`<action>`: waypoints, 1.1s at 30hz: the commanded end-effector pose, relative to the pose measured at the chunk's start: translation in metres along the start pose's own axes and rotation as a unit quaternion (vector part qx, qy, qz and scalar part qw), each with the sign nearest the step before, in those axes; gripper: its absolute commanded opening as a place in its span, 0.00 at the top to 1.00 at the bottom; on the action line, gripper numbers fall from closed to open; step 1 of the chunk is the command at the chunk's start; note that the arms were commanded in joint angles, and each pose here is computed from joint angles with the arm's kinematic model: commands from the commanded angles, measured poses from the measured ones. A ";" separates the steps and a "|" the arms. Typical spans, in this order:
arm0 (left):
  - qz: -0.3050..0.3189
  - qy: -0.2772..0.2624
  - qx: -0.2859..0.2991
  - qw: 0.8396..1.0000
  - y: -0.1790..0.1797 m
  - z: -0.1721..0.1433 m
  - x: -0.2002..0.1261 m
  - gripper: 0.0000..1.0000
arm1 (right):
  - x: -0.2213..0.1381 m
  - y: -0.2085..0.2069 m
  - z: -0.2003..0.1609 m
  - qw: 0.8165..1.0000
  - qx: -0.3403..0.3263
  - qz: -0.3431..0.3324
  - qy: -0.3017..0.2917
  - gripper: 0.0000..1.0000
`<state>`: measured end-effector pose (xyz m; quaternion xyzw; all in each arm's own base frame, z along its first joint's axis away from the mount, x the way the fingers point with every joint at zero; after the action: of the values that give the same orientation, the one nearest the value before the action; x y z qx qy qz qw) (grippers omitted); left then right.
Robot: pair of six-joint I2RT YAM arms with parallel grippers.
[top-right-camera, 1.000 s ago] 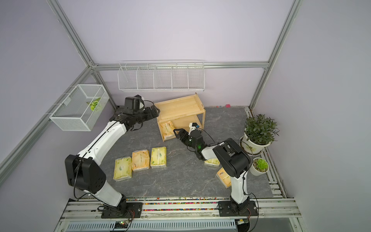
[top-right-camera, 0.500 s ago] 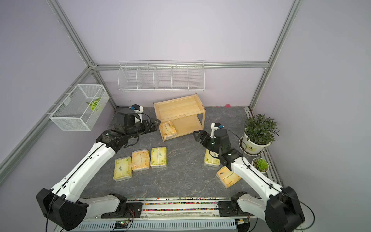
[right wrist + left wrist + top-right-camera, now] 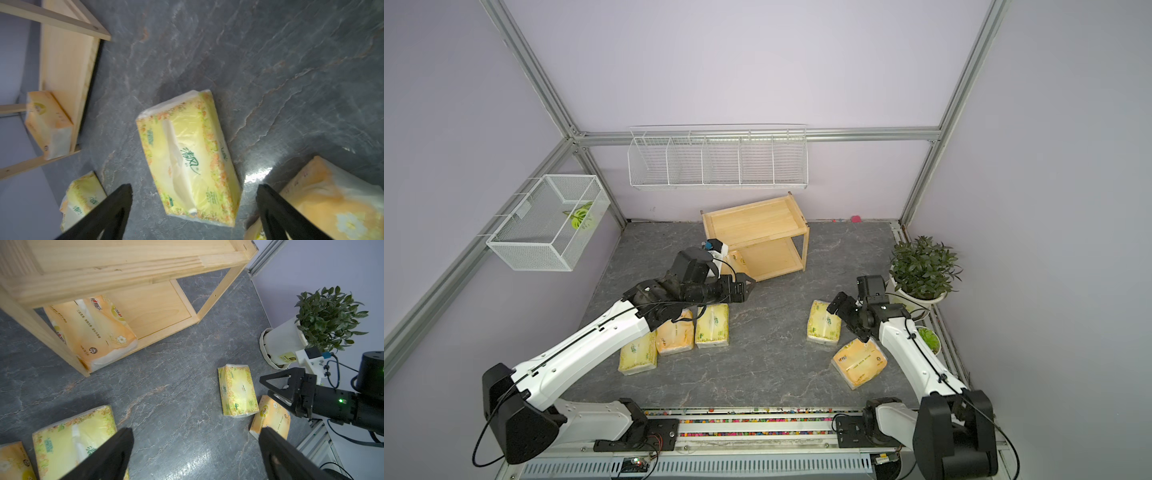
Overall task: Place the tissue boxes on the shelf by color
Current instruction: Adjust the box of tissues at the center of the board.
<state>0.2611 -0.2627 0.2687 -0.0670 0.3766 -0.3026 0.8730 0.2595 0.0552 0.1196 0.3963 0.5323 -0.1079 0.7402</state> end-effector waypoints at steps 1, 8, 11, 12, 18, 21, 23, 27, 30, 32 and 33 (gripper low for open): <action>-0.010 0.006 -0.006 1.000 -0.008 0.002 0.006 0.00 | 0.012 0.002 -0.003 0.999 -0.012 -0.001 0.035 0.02; -0.022 0.004 -0.004 1.000 -0.014 0.002 0.011 0.00 | 0.030 0.024 -0.013 0.997 -0.034 0.029 0.059 0.03; -0.025 0.006 -0.003 1.000 -0.015 0.001 0.014 0.00 | 0.041 0.042 -0.028 0.994 -0.067 0.032 0.077 0.03; -0.027 0.006 -0.002 1.000 -0.016 0.001 0.014 0.00 | 0.045 0.048 -0.033 0.993 -0.077 0.034 0.080 0.03; -0.031 0.007 0.000 0.999 -0.021 0.001 0.017 0.00 | 0.065 0.096 -0.077 0.984 -0.145 0.042 0.099 0.04; -0.032 0.009 0.002 0.999 -0.021 0.000 0.018 0.00 | 0.072 0.117 -0.099 0.978 -0.170 0.047 0.109 0.04; -0.031 0.011 0.003 0.999 -0.021 0.000 0.019 0.00 | 0.073 0.124 -0.108 0.977 -0.174 0.051 0.111 0.05; -0.032 0.013 0.006 0.999 -0.021 0.000 0.021 0.00 | 0.060 0.120 -0.107 0.979 -0.172 0.056 0.097 0.05; -0.036 0.014 0.009 0.999 -0.023 0.000 0.022 0.00 | 0.042 0.111 -0.091 0.982 -0.166 0.054 0.073 0.05; -0.038 0.015 0.010 0.999 -0.023 0.000 0.023 0.00 | 0.031 0.104 -0.072 0.986 -0.148 0.057 0.051 0.05; -0.040 0.015 0.010 0.999 -0.024 0.000 0.023 0.00 | 0.028 0.101 -0.062 0.987 -0.141 0.058 0.043 0.05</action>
<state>0.2594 -0.2867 0.2505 -0.0652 0.3989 -0.3251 0.8550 0.2821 0.2034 0.1279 0.3163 0.5707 0.0637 0.7551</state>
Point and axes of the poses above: each gripper's point midway between its finger pads, its own x axis out along the fingers, its own y axis along the line the jaws close on, z = x × y, the point moved 4 cm from there along -x, back along the fingers, and after that the axes turned 8 degrees about x, right-handed, at the moved point
